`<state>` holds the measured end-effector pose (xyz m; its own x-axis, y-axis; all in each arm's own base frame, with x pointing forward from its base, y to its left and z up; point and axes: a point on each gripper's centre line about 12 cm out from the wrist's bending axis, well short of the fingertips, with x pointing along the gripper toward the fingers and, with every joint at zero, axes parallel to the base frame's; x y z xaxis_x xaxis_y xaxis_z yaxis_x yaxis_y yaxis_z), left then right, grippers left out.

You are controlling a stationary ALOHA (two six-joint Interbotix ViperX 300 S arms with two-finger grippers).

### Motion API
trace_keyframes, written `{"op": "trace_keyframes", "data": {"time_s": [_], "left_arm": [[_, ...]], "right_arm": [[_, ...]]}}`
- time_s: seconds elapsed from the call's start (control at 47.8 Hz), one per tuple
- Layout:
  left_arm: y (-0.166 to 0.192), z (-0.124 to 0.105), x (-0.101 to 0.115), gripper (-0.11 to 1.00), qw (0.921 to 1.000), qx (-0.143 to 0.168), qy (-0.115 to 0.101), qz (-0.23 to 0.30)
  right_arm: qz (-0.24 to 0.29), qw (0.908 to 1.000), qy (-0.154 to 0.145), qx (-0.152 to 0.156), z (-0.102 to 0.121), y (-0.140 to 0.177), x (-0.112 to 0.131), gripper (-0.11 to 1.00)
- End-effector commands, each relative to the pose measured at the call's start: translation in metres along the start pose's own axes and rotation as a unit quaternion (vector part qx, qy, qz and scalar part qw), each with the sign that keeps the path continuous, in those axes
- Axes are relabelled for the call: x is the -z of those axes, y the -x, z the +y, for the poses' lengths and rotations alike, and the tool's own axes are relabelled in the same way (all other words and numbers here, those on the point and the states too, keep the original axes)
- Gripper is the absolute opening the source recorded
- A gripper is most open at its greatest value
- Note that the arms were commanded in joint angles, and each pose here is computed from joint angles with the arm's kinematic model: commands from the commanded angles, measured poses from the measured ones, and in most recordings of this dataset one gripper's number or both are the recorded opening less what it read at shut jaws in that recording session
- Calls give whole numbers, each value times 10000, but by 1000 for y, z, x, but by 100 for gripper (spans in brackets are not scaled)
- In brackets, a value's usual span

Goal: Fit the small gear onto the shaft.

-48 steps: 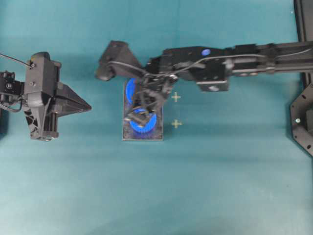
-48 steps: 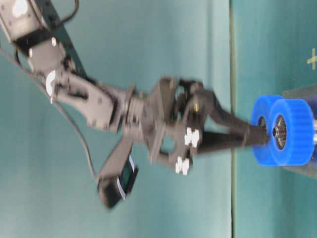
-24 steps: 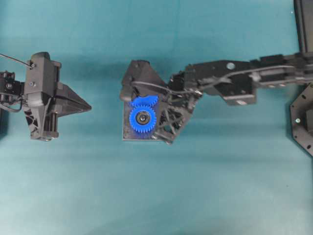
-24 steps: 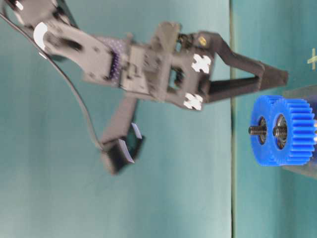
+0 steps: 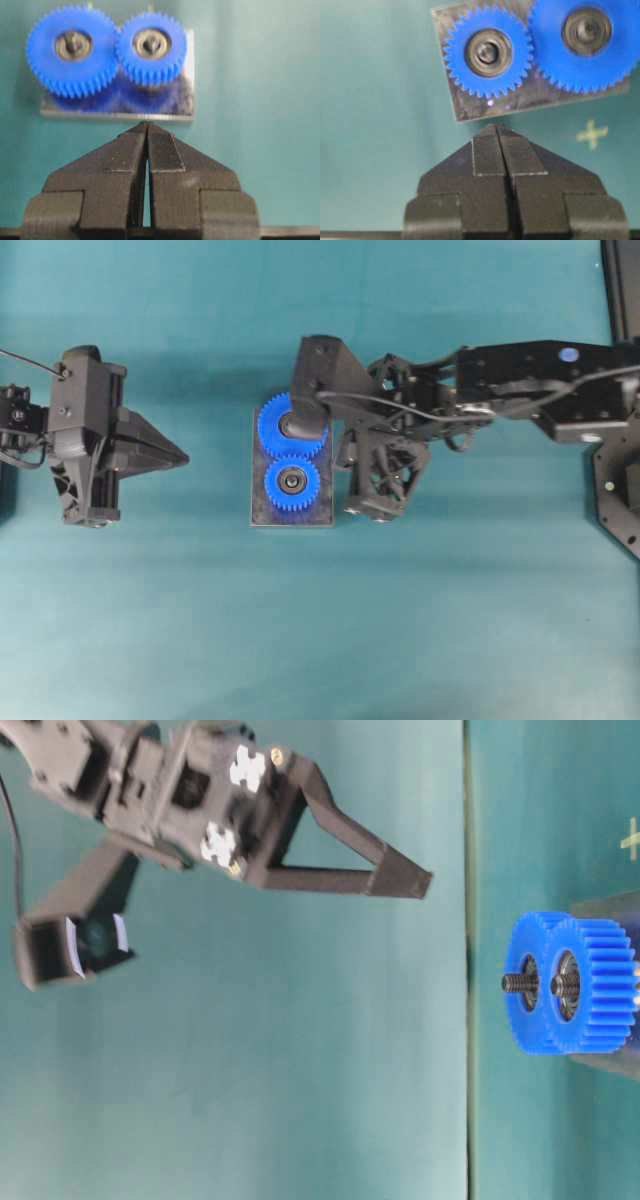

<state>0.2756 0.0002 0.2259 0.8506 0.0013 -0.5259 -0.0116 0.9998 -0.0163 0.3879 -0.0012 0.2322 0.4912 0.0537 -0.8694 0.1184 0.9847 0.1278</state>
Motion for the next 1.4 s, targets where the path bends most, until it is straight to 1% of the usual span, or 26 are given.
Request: {"op": "trace_keyframes", "data": {"time_s": [0.0, 0.23, 0.461, 0.858, 1.382], "left_arm": [[2, 0, -8, 0, 9997, 0, -4, -245], [3, 0, -6, 0, 9995, 10, -8, -330], [3, 0, -3, 0, 9996, 2, -11, -291], [2, 0, -1, 0, 9997, 2, -4, -261], [2, 0, -2, 0, 9996, 9, -8, -276]], "right_arm": [[-203, 9995, 230, -29, 3, 10, -1, -2], [-123, 9995, 287, -35, 4, 7, 9, -2], [-434, 9987, 269, -66, 5, 12, 9, -2], [-610, 9979, 220, -82, 5, 8, 7, -2], [-487, 9986, 190, -84, 4, -1, 9, -2]]}}
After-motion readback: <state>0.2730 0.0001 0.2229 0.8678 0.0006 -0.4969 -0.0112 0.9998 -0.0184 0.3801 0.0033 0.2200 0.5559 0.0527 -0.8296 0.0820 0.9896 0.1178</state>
